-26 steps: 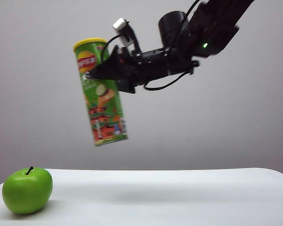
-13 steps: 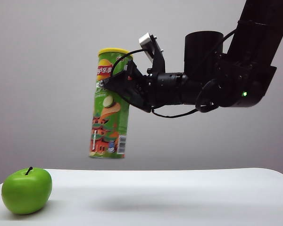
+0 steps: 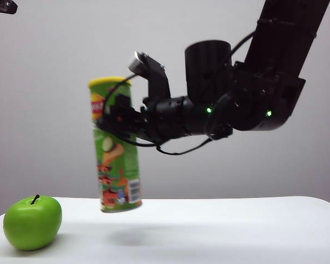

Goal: Pick up the green bucket of chips from the desk, place it near the apple, and finally stand it up.

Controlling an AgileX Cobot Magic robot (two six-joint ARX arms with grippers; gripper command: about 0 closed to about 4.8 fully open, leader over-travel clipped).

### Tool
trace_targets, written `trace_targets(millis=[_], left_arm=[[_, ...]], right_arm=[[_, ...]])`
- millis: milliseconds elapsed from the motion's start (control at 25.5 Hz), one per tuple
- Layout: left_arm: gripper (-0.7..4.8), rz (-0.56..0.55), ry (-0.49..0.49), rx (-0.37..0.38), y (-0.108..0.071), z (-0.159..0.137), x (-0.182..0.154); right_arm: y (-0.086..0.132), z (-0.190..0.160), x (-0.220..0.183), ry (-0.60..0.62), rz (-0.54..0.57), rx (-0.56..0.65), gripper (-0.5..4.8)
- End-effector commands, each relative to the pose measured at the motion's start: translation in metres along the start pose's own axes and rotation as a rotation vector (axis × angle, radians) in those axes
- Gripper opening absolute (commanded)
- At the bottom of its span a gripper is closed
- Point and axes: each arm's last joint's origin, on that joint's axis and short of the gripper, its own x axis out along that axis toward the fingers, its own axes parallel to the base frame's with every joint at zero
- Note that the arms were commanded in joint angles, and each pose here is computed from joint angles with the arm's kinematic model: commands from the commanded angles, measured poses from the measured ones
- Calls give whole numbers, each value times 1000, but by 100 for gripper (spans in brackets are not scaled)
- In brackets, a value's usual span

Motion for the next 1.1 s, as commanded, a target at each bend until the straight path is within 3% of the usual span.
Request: trace_targets(millis=[39, 196, 627, 1096], left_arm=[[-5, -4, -60, -9, -1, 7, -2], [-5, -4, -81, -5, -1, 9, -2], [-5, -49, -106, -14, -3, 11, -4], [-5, -40, 89, -89, -8, -13, -17]], right_arm=[[-1, -6, 2, -6, -6, 28, 305], [0, -16, 4, -9, 1, 78, 305], [5, -37, 8, -35, 5, 74, 292], [8, -51, 10, -8, -2, 105, 295]])
